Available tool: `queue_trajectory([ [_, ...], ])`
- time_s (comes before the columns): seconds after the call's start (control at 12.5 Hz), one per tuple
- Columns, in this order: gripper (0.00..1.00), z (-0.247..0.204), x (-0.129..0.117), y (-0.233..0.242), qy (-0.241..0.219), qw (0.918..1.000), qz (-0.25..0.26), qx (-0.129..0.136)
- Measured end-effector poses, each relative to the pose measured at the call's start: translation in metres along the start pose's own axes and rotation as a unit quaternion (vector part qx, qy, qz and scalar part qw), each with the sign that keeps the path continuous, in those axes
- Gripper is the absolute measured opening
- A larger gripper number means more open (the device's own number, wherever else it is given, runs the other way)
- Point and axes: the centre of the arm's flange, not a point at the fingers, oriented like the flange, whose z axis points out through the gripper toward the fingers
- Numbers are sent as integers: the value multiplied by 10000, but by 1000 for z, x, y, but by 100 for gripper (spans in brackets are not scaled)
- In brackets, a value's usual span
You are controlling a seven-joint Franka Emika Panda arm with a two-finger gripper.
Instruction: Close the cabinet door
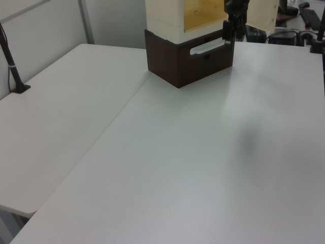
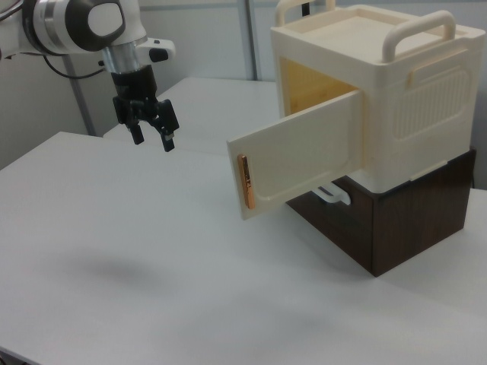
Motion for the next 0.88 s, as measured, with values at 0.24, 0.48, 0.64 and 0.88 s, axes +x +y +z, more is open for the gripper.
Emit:
queue_trajectory([
  [0.24, 100, 1, 0, 0, -10, 10000, -2, -2],
  [0.48, 100, 2, 0, 0, -18, 10000, -2, -3],
  [0.64, 100, 2, 0, 0, -23, 10000, -3, -4],
  [0.88, 100, 3, 0, 0, -27, 10000, -3, -5],
])
